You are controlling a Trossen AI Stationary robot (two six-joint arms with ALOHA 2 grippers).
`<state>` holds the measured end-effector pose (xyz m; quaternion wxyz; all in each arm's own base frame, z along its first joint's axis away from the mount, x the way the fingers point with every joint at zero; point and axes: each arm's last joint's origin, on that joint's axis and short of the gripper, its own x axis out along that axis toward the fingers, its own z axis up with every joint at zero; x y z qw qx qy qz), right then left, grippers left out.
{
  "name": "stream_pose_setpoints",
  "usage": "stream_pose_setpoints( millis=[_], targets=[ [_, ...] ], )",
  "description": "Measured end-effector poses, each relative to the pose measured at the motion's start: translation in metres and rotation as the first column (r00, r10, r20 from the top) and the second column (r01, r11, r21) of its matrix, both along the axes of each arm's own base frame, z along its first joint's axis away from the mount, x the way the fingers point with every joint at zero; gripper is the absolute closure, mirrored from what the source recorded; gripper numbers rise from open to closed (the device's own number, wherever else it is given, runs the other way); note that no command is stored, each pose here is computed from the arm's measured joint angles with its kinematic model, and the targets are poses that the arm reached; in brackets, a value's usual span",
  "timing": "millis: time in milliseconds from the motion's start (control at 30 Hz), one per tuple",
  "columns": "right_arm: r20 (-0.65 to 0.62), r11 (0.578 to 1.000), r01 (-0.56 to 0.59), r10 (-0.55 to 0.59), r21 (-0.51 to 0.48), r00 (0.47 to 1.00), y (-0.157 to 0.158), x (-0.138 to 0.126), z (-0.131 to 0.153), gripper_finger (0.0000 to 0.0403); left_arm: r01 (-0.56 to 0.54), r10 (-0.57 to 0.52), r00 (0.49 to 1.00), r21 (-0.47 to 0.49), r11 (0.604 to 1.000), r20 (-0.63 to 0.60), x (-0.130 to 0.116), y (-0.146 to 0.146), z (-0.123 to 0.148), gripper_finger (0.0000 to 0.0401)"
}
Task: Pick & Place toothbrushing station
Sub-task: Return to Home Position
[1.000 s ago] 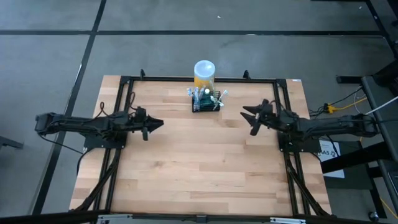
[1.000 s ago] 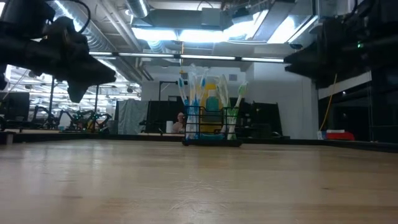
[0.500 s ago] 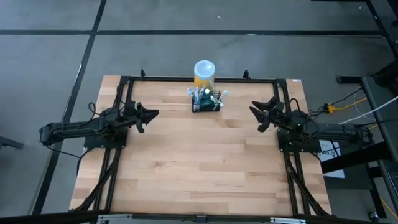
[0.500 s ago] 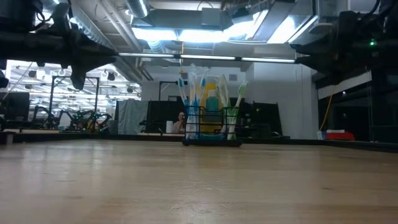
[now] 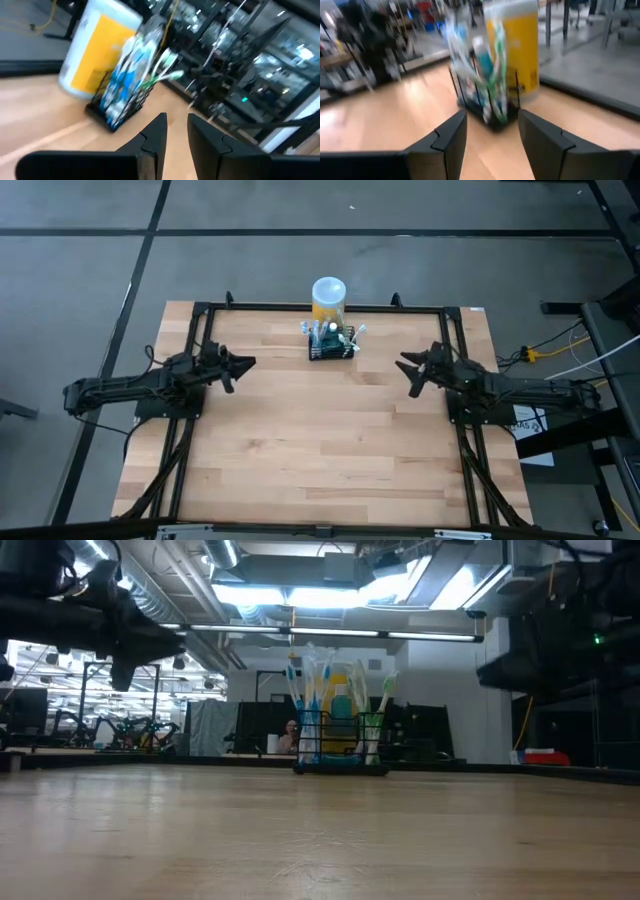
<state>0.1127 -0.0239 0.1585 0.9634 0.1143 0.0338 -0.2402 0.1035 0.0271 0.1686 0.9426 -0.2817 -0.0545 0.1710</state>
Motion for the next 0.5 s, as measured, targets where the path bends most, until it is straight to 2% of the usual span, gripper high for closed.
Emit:
stream_pose_setpoints(
  millis=[100, 200, 367, 500],
  targets=[
    [-0.073, 1.0, -0.019, 0.02, 0.009, 0.997, 0.002, -0.001, -0.007, 0.0222, 0.026, -0.027, 0.998, -0.012, 1.0, -0.06, 0.001, -0.004, -0.006, 0.0329],
    [-0.055, 0.998, -0.058, 0.058, 0.007, 0.997, 0.007, 0.0, -0.005, 0.0222, 0.089, -0.09, 0.994, -0.013, 0.996, -0.069, 0.002, -0.012, -0.007, 0.0329],
    [0.088, 0.989, -0.148, 0.149, -0.009, 0.985, 0.017, 0.001, 0.008, 0.0222, 0.224, -0.225, 0.971, -0.015, 0.974, -0.08, 0.003, -0.027, -0.008, 0.0329],
    [0.137, 0.974, -0.224, 0.224, -0.015, 0.965, 0.025, 0.0, 0.013, 0.0222, 0.295, -0.295, 0.952, -0.017, 0.955, -0.082, 0.003, -0.033, -0.008, 0.0329]
  ],
)
